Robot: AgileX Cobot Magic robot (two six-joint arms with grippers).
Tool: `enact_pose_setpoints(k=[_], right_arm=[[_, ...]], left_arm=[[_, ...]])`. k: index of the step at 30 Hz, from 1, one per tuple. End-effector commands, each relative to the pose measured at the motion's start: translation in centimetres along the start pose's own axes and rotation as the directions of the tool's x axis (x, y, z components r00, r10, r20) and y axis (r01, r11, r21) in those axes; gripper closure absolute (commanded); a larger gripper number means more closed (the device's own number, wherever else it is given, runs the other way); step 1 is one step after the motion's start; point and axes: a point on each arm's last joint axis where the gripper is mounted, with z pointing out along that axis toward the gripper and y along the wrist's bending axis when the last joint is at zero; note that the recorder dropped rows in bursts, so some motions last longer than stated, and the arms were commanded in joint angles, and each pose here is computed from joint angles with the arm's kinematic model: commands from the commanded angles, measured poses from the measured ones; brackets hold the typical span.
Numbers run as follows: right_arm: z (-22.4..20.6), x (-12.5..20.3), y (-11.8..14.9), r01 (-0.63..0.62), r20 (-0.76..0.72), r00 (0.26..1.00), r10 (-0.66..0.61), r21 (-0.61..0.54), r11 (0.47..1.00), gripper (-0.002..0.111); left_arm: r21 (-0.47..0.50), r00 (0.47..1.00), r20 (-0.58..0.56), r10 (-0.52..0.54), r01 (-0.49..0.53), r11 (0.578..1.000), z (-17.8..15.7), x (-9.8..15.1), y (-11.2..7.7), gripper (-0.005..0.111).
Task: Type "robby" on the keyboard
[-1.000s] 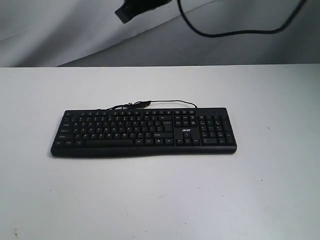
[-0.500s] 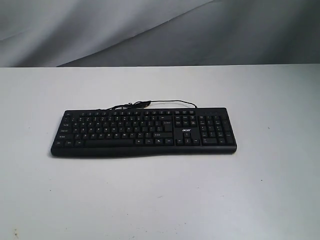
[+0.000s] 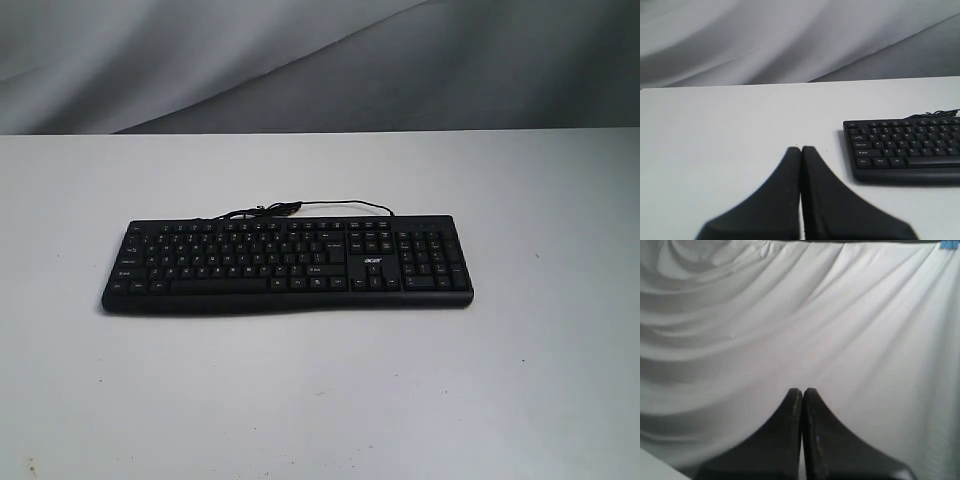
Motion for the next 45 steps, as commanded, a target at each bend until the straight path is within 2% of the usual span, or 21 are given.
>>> enact_pose_setpoints(k=[1, 5, 7, 11, 13, 18, 21, 26, 31, 37, 45], right_arm=[[-1.9, -1.1, -0.4, 0.010, 0.070, 0.997, -0.012, 0.023, 1.000, 0.108], [-3.3, 0.6, -0.1, 0.004, 0.046, 0.999, -0.005, 0.024, 1.000, 0.108], [-4.5, 3.6, -0.7, -0.097, -0.023, 0.995, 0.102, 0.160, 0.982, 0.108], [-7.0, 8.4, -1.0, -0.095, -0.184, 0.968, 0.169, 0.355, 0.930, 0.108], [-8.2, 9.9, -0.9, -0.080, -0.235, 0.952, 0.197, 0.430, 0.899, 0.108], [-9.6, 11.4, -0.5, -0.078, -0.276, 0.928, 0.249, 0.509, 0.857, 0.108], [-10.2, 12.1, -0.3, -0.093, -0.265, 0.925, 0.270, 0.533, 0.841, 0.108], [-10.8, 12.6, 0.2, -0.218, -0.183, 0.910, 0.372, 0.553, 0.804, 0.108], [-11.2, 12.1, 0.4, -0.234, -0.132, 0.923, 0.362, 0.553, 0.800, 0.108], [-11.7, 13.2, 0.2, -0.191, -0.200, 0.904, 0.379, 0.603, 0.775, 0.108], [-12.1, 15.4, 0.4, -0.060, -0.346, 0.886, 0.308, 0.573, 0.817, 0.108]], left_arm=[[0.001, 1.000, 0.003, -0.012, 0.012, 1.000, 0.0, 0.1, 0.0, 0.106], [0.001, 1.000, 0.003, -0.012, 0.012, 1.000, 0.0, 0.1, 0.0, 0.106], [0.001, 1.000, 0.003, -0.012, 0.012, 1.000, 0.0, 0.1, 0.0, 0.106], [0.001, 1.000, 0.003, -0.012, 0.012, 1.000, 0.0, 0.1, 0.0, 0.106], [0.001, 1.000, 0.003, -0.012, 0.012, 1.000, 0.0, 0.1, 0.0, 0.106], [0.001, 1.000, 0.003, -0.012, 0.012, 1.000, 0.0, 0.1, 0.0, 0.106], [0.001, 1.000, 0.003, -0.012, 0.012, 1.000, 0.0, 0.1, 0.0, 0.106], [0.001, 1.000, 0.003, -0.012, 0.012, 1.000, 0.0, 0.1, 0.0, 0.106], [0.001, 1.000, 0.003, -0.012, 0.012, 1.000, 0.0, 0.1, 0.0, 0.106], [0.001, 1.000, 0.003, -0.012, 0.012, 1.000, 0.0, 0.1, 0.0, 0.106], [0.001, 1.000, 0.003, -0.012, 0.012, 1.000, 0.0, 0.1, 0.0, 0.106]])
